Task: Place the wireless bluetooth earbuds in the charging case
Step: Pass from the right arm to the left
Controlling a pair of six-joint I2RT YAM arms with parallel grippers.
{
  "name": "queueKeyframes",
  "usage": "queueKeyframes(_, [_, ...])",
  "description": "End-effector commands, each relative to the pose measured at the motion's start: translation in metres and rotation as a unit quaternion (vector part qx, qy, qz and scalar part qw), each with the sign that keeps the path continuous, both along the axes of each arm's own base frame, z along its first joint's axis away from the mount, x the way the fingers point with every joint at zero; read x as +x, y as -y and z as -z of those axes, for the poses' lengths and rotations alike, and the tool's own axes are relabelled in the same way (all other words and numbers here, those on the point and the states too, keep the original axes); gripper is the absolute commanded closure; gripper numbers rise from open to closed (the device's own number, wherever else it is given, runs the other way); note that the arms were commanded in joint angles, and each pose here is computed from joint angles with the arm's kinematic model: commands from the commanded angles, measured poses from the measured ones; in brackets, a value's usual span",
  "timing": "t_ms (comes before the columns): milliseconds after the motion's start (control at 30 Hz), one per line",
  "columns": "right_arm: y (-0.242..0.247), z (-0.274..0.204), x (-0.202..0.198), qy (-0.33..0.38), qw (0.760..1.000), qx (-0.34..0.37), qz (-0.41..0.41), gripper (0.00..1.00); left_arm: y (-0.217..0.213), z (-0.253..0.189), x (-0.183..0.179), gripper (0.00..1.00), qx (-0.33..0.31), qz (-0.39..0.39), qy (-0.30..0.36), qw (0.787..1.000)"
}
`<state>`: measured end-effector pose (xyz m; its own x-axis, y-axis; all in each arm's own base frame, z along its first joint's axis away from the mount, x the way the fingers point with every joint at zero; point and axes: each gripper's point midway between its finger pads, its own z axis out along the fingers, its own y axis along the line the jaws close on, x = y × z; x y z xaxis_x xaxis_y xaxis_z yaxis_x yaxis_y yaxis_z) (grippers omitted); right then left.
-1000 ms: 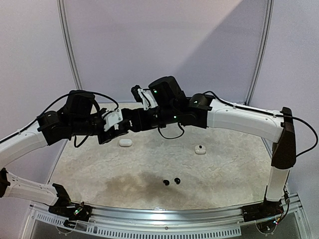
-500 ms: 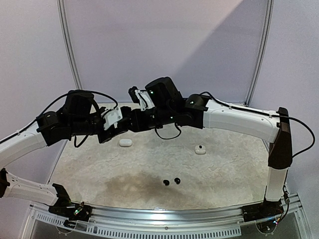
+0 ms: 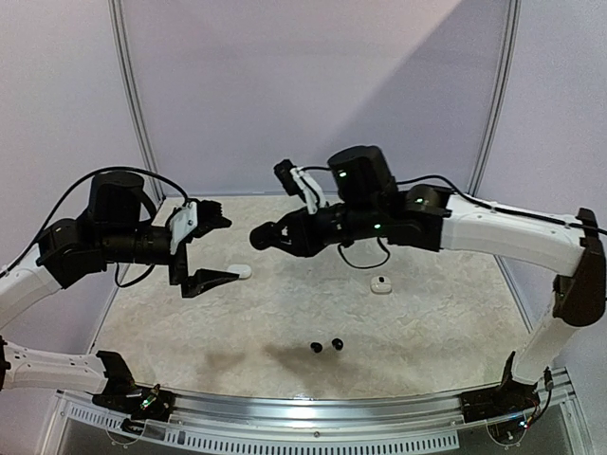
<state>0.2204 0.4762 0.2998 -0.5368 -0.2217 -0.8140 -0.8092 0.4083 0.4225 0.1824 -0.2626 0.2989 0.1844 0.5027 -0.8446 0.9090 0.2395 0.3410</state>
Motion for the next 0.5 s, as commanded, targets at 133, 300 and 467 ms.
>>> queueKeyframes(133, [0.043,-0.108,-0.066,0.154,0.967,0.144,-0.141,1.00,0.015,-0.031,-0.051,0.08,-0.104,0.114,-0.147,0.977])
queueKeyframes(300, [0.044,-0.120,-0.072,0.168,0.960,0.161,-0.154,1.00,0.025,-0.061,-0.046,0.28,-0.168,0.121,-0.150,0.967])
queueKeyframes(467, [0.036,-0.119,-0.071,0.152,0.961,0.164,-0.164,1.00,0.019,-0.071,-0.031,0.34,-0.161,0.103,-0.027,0.981])
